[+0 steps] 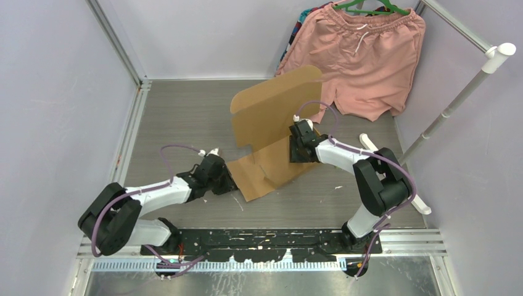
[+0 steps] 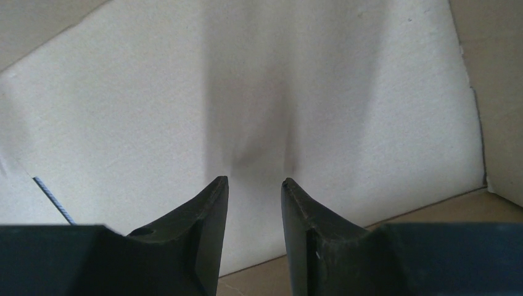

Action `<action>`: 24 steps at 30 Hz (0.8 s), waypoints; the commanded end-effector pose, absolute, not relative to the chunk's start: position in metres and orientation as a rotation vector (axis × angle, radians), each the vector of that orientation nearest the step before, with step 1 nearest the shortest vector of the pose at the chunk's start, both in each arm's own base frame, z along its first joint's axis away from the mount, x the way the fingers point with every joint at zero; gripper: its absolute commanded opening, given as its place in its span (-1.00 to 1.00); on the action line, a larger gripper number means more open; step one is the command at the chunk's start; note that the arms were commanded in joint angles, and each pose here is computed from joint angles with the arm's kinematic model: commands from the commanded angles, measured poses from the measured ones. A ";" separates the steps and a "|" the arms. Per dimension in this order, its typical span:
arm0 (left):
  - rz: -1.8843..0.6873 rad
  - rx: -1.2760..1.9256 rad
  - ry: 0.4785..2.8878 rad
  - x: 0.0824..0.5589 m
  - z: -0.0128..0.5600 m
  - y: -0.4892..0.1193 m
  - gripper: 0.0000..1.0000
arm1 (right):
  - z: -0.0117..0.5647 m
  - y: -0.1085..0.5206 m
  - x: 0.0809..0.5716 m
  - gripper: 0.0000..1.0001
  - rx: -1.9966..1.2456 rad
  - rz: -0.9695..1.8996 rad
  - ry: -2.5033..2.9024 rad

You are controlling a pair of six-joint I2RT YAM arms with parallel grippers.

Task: Fold the paper box

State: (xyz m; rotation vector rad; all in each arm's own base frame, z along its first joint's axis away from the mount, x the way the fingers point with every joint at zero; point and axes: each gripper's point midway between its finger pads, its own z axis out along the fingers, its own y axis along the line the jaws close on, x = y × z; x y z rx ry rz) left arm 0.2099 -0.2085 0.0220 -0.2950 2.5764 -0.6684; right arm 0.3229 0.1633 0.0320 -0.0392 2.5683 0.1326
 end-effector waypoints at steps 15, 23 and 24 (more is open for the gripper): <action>-0.674 -0.342 2.244 0.257 0.067 -0.247 -0.84 | 0.009 0.175 0.321 -0.15 -0.010 0.198 2.584; -0.649 -0.287 2.209 0.265 0.089 -0.261 -0.85 | 0.002 0.177 0.318 -0.15 -0.019 0.210 2.598; -0.648 -0.282 2.207 0.266 0.091 -0.263 -0.85 | 0.002 0.177 0.319 -0.15 -0.020 0.212 2.597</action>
